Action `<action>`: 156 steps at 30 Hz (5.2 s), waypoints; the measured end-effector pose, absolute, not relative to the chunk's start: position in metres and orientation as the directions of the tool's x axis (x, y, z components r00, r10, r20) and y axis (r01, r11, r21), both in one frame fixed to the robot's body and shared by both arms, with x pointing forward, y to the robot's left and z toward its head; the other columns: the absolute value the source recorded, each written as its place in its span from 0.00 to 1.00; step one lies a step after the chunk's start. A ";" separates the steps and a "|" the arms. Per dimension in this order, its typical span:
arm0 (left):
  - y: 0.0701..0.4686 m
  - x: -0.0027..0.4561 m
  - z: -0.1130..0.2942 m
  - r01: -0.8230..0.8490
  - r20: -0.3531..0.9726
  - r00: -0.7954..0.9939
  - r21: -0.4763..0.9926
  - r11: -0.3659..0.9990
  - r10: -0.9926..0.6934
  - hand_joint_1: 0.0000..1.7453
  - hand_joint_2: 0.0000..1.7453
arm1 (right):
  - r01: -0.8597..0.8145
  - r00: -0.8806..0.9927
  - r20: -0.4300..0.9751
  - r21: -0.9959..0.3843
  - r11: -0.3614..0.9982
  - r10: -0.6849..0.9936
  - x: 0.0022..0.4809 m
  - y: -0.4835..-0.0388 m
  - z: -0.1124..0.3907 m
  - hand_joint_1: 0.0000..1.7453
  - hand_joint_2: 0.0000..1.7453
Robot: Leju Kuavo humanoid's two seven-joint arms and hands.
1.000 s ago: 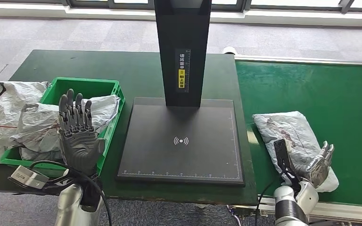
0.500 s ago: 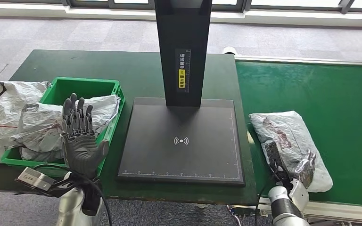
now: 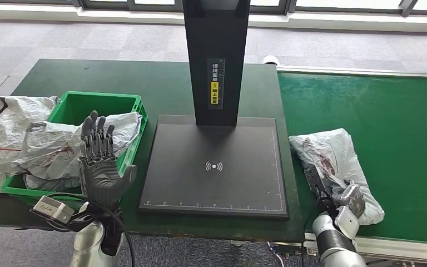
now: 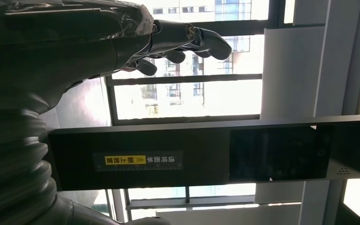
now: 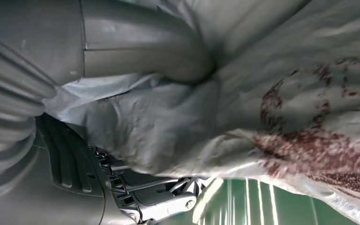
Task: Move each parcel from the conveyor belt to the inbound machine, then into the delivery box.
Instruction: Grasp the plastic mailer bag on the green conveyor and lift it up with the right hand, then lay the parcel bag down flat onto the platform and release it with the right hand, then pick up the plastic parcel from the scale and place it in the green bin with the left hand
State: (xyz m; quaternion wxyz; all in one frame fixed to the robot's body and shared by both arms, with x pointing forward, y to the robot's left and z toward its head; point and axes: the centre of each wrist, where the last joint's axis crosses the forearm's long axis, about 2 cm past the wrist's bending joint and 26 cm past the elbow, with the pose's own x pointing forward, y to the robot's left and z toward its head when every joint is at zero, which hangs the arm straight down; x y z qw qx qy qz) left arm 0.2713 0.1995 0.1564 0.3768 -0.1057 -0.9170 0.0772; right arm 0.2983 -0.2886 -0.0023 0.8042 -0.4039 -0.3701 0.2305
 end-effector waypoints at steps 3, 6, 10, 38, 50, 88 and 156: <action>0.199 0.271 0.156 0.129 0.678 -0.693 -0.217 0.967 0.245 0.00 1.00 | -0.069 0.617 0.411 -0.821 0.566 0.671 0.301 -0.289 -0.001 1.00 1.00; 0.199 0.271 0.155 0.129 0.681 -0.690 -0.217 0.968 0.245 0.00 1.00 | -0.070 0.612 0.410 -0.823 0.563 0.676 0.302 -0.289 0.000 1.00 1.00; 0.199 0.271 0.154 0.129 0.682 -0.689 -0.217 0.968 0.245 0.00 1.00 | -0.072 0.609 0.409 -0.825 0.561 0.679 0.302 -0.289 0.001 1.00 1.00; 0.198 0.269 0.147 0.122 0.703 -0.669 -0.217 0.969 0.242 0.00 1.00 | 0.607 0.163 0.603 -0.685 0.403 0.781 0.274 -0.293 0.066 1.00 1.00; 0.194 0.270 0.143 0.133 0.714 -0.652 -0.225 0.965 0.256 0.00 1.00 | 0.692 -0.034 0.468 -0.626 0.358 0.883 0.279 -0.264 0.129 1.00 1.00; 0.185 0.272 0.143 0.145 0.715 -0.643 -0.239 0.960 0.275 0.00 1.00 | 0.335 -0.216 0.425 -0.814 0.475 0.879 0.289 -0.152 0.087 1.00 1.00; 0.177 0.276 0.131 0.028 0.784 -0.617 -0.070 0.997 0.072 0.00 1.00 | 0.668 -0.512 0.425 -0.350 0.657 0.747 0.276 -0.207 0.160 0.00 1.00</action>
